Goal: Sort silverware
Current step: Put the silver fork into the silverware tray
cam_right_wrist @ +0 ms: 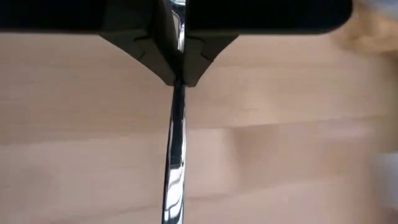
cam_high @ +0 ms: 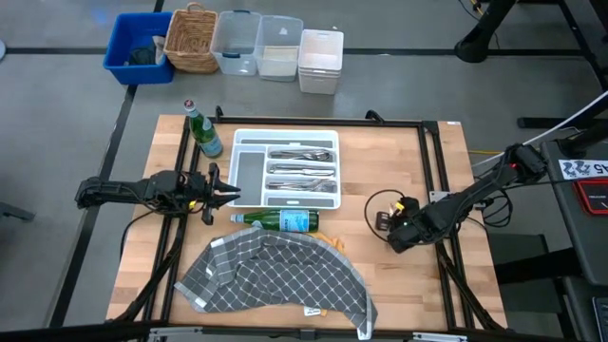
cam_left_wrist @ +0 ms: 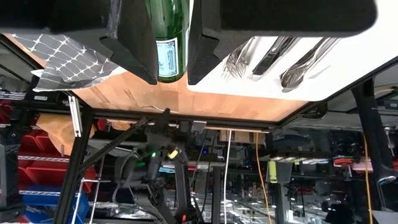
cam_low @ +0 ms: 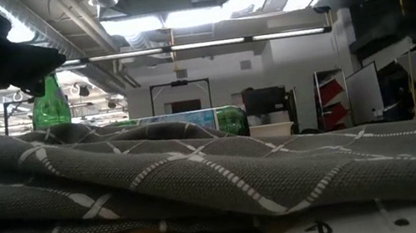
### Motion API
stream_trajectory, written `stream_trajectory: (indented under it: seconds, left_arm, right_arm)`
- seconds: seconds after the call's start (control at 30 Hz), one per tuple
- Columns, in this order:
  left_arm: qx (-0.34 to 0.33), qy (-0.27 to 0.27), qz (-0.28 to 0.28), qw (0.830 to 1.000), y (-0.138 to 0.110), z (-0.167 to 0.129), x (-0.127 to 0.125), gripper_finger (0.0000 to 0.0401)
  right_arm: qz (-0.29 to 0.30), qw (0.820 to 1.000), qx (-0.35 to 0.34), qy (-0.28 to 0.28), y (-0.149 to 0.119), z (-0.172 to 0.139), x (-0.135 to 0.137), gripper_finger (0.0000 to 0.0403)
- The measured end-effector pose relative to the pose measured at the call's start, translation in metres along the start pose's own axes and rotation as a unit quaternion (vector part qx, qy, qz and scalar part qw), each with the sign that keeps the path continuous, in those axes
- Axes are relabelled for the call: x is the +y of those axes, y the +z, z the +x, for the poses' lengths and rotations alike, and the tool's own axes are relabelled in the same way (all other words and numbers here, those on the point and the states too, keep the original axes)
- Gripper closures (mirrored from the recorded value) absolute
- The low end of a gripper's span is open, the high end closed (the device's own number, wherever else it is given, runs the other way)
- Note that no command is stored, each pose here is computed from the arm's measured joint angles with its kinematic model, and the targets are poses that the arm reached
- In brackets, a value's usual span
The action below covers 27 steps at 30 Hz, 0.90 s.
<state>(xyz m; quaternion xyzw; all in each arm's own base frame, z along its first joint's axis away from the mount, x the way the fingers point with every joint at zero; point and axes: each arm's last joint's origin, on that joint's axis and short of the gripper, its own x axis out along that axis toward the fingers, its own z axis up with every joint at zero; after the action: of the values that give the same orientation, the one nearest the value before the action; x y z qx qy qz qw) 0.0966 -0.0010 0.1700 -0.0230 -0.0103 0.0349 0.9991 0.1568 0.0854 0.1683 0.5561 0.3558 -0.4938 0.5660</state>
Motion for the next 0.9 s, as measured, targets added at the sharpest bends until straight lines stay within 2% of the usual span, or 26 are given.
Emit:
stream_trajectory:
  seconds: [0.13,0.23,0.37,0.5,0.67,0.9]
  left_arm:
    - [0.000,0.000,0.000,1.000,0.000,0.000,0.000,0.0327]
    - [0.000,0.000,0.000,1.000,0.000,0.000,0.000,0.0327]
    - [0.000,0.000,0.000,1.000,0.000,0.000,0.000,0.0327]
    - [0.000,0.000,0.000,1.000,0.000,0.000,0.000,0.0327]
    - [0.000,0.000,0.000,1.000,0.000,0.000,0.000,0.0327]
    - [0.000,0.000,0.000,1.000,0.000,0.000,0.000,0.0327]
  right_arm:
    - [0.001,0.995,-0.051,0.086,-0.001,-0.012,0.016,0.0394]
    - [-0.013,0.983,-0.110,0.147,0.000,-0.023,0.027,0.0395]
    - [-0.041,0.969,-0.160,0.181,0.007,-0.034,0.044,0.0393]
    - [-0.108,0.956,-0.183,0.204,0.017,-0.041,0.068,0.0392]
    - [-0.198,0.922,-0.218,0.250,0.040,-0.045,0.102,0.0391]
    - [-0.308,0.880,-0.219,0.287,0.082,-0.039,0.133,0.0391]
